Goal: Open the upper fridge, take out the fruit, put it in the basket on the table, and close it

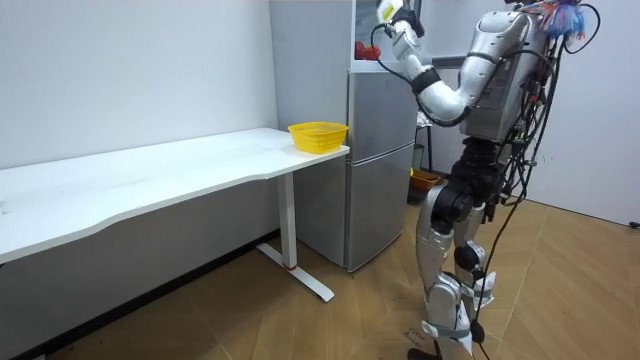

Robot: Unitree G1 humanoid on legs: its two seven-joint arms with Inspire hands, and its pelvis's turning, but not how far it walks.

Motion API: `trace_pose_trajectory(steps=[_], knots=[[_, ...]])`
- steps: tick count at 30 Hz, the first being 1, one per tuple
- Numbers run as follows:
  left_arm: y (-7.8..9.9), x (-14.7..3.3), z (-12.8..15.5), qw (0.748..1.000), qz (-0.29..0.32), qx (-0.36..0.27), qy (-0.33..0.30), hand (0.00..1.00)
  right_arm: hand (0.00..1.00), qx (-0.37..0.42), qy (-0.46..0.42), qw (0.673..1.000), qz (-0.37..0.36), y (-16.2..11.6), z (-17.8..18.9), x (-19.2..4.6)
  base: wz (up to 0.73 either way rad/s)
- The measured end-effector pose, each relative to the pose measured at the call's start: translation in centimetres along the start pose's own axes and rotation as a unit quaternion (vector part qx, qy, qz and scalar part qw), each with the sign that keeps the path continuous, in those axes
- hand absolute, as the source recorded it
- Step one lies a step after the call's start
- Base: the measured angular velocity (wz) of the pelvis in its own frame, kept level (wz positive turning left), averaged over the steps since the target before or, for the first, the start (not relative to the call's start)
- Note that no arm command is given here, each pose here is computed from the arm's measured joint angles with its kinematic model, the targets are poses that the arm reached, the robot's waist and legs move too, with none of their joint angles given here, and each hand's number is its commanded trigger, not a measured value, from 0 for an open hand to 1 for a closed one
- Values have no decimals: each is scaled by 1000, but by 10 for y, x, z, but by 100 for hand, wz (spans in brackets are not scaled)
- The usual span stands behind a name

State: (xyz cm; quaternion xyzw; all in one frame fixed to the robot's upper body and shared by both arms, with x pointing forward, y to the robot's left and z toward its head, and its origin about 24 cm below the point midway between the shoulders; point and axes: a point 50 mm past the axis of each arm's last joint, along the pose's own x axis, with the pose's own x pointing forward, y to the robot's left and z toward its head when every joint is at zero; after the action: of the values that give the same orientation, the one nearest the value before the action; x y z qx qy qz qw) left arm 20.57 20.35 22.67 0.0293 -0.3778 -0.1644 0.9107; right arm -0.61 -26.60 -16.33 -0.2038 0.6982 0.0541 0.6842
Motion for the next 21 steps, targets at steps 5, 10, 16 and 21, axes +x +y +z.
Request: trace_pose_trajectory(steps=[5, 10, 16, 21], knots=[[38, -32, 12, 984, 158, 82, 18, 0, 0, 39, 19, 999, -1, 5, -19, -2, 15], [52, -53, 14, 962, 247, 106, 36, 0, 0, 30, 8, 1000, -4, 6, -14, -1, 15], [75, -107, -14, 896, 407, 116, 136, 0, 0, 17, -34, 999, -33, -5, 5, -3, 1], [87, -163, -39, 803, 540, 121, 224, 0, 0, 20, -32, 999, -32, -4, 3, -3, -5]])
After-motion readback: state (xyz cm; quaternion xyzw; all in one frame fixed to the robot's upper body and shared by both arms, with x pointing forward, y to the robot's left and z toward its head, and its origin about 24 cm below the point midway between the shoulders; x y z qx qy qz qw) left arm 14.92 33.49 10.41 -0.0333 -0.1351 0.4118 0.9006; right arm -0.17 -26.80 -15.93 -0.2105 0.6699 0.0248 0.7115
